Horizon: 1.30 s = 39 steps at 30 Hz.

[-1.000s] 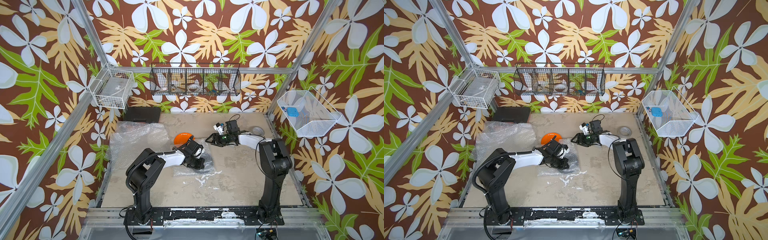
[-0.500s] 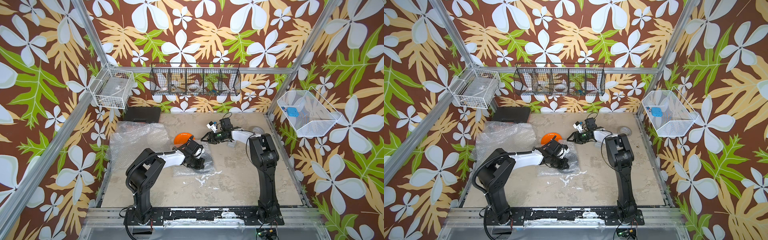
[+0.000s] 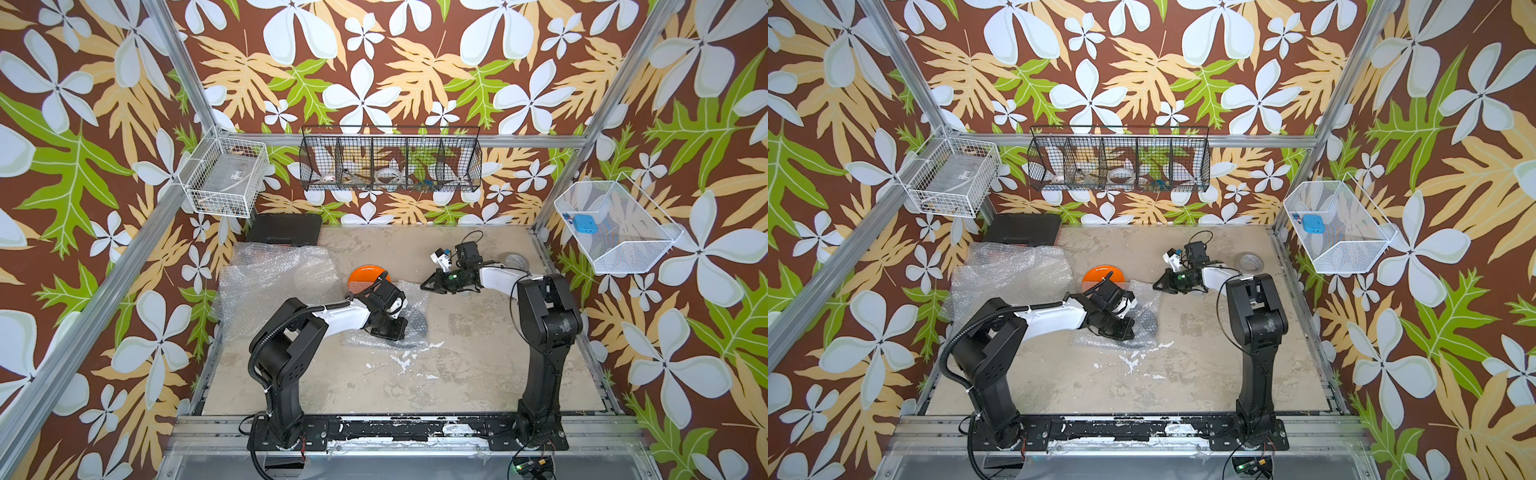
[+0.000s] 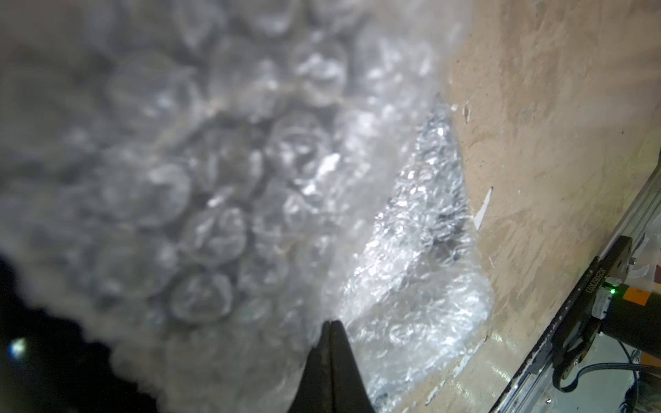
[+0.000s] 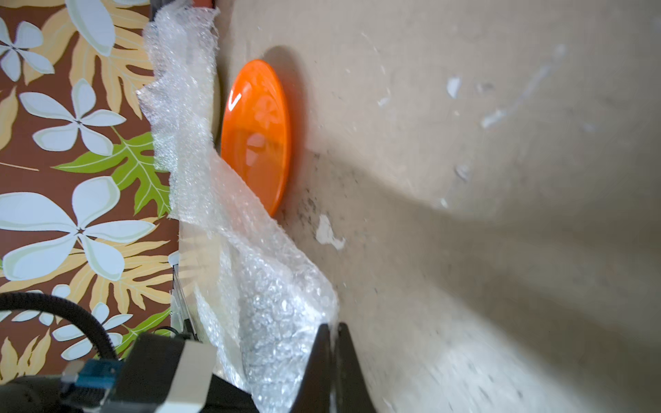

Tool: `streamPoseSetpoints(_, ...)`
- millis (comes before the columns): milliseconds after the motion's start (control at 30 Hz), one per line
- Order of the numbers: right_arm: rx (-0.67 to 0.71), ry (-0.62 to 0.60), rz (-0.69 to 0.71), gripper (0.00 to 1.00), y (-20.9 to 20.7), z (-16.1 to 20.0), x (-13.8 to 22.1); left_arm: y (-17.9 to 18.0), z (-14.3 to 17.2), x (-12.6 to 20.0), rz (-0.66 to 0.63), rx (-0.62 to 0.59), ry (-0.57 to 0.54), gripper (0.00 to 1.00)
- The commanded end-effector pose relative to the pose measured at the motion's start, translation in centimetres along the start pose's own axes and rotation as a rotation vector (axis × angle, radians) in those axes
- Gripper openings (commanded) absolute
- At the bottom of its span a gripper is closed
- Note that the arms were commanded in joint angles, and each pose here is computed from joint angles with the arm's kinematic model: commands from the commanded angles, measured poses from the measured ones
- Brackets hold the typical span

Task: Wrap dinner plates in bubble wrap
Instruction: Wrap the plate in the bubble wrap.

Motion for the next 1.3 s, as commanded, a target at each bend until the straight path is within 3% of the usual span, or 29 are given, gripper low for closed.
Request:
streamPoseSetpoints(0,-0.037,-0.046,0.062,0.0,-1.0,0.9,1.5,1.7,2.2,0.0,-0.094,0.004,0.105,0.0)
streamPoseSetpoints(200,-0.136,-0.088,0.139,0.0,-2.3,4.4,3.8,1.6,1.9,-0.1,-0.091,-0.025,0.121,0.0)
streamPoseSetpoints(333,-0.152,-0.098,0.085,0.0,-0.5,6.1,4.5,1.4,1.7,-0.1,-0.082,-0.03,0.111,0.0)
streamPoseSetpoints(533,-0.076,0.035,-0.045,0.0,5.7,9.6,2.3,0.9,1.5,-0.5,0.022,0.028,0.08,0.0)
streamPoseSetpoints(667,-0.062,0.131,-0.057,0.0,7.4,12.9,0.0,1.3,1.8,-0.4,0.027,0.052,0.067,0.0)
streamPoseSetpoints(967,-0.091,0.268,-0.012,0.0,6.1,18.1,-4.2,1.9,2.3,0.2,0.039,0.073,0.042,0.0)
streamPoseSetpoints(1100,-0.127,0.288,0.088,0.0,4.1,19.2,-5.1,1.5,2.3,0.3,0.064,0.084,0.026,0.0)
streamPoseSetpoints(1267,-0.174,0.301,0.144,0.0,2.6,20.0,-5.4,0.1,-0.8,4.3,0.025,0.06,-0.082,0.0)
Point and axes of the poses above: each gripper's point midway between its finger pads, its own x axis back along the fingers, its own y axis along the line the jaws close on, z = x × y, the point moved 3 cm from there along x, back along the fingers, and after that the axes turned 3 degrees about -x, right-handed, at the moved point
